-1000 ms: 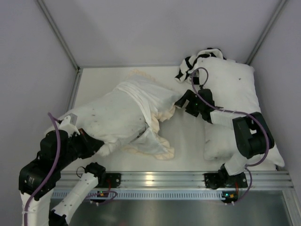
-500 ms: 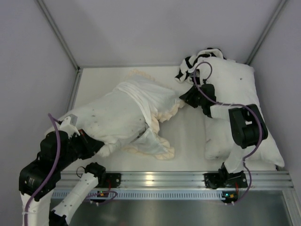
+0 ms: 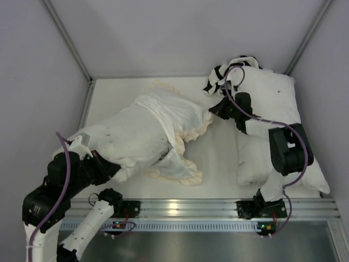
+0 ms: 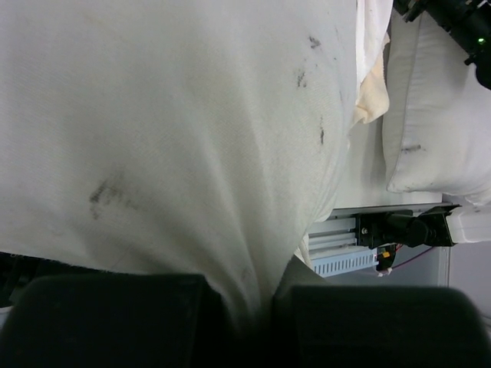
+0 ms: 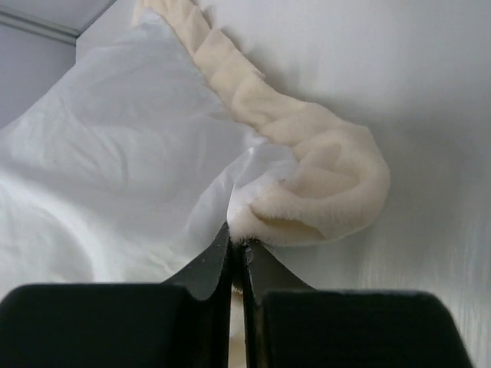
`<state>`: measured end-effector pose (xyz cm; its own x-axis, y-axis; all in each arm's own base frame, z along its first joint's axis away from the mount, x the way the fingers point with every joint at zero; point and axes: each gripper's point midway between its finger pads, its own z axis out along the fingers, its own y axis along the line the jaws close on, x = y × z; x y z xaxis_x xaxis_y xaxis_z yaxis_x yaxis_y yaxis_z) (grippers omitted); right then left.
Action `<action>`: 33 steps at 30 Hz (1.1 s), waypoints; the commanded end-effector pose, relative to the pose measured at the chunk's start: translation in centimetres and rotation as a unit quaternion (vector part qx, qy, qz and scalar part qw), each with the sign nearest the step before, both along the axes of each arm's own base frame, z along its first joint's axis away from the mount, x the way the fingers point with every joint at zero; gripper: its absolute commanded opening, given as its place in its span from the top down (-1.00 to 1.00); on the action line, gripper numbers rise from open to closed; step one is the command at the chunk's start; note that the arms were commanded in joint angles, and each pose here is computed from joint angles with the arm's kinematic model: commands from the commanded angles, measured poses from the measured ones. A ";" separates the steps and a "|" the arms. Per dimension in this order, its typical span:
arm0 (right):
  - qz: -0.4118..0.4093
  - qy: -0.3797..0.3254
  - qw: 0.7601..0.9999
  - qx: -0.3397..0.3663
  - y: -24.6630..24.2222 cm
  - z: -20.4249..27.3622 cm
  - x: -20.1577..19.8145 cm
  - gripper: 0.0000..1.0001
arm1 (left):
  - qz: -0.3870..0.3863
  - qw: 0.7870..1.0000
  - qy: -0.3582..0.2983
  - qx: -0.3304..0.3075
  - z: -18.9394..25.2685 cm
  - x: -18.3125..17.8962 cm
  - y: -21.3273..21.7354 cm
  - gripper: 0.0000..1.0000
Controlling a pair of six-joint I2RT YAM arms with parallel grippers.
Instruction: Remove the pillowcase from the pillow
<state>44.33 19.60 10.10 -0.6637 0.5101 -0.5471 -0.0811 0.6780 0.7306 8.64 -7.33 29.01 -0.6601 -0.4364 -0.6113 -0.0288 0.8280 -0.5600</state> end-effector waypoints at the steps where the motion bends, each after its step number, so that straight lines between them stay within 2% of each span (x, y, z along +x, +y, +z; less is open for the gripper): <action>1: -0.020 -0.142 0.989 -0.040 -1.4 11.6 1.6 1.00 | 0.014 0.999 -0.039 -0.006 1.9 0.6 0.4 1.00; 3: -0.034 -0.157 0.985 -0.069 -2.6 13.8 1.5 1.00 | 0.016 0.999 -0.039 -0.003 2.0 0.3 0.6 1.00; 7: -0.102 -0.199 0.970 -0.097 -7.9 18.9 1.2 1.00 | 0.023 0.999 -0.048 0.001 2.9 -0.2 1.1 1.00; 13: -0.192 -0.251 0.946 -0.072 -15.8 26.4 -0.5 1.00 | 0.057 0.997 -0.057 0.022 3.7 -0.8 3.0 1.00; 17: -0.231 -0.287 0.927 -0.071 -18.8 31.2 -2.0 1.00 | 0.078 0.995 -0.055 0.032 3.6 -1.3 4.1 1.00; 21: -0.288 -0.297 0.909 -0.053 -23.3 33.9 -3.3 1.00 | 0.092 0.993 -0.060 0.034 3.6 -1.7 4.8 1.00; 25: -0.318 -0.303 0.898 -0.020 -25.7 35.7 -4.2 1.00 | 0.099 0.993 -0.059 0.025 3.3 -1.8 5.0 1.00; 33: -0.380 -0.295 0.877 0.005 -29.9 35.7 -6.1 1.00 | 0.108 0.992 -0.056 0.017 2.8 -1.7 5.4 1.00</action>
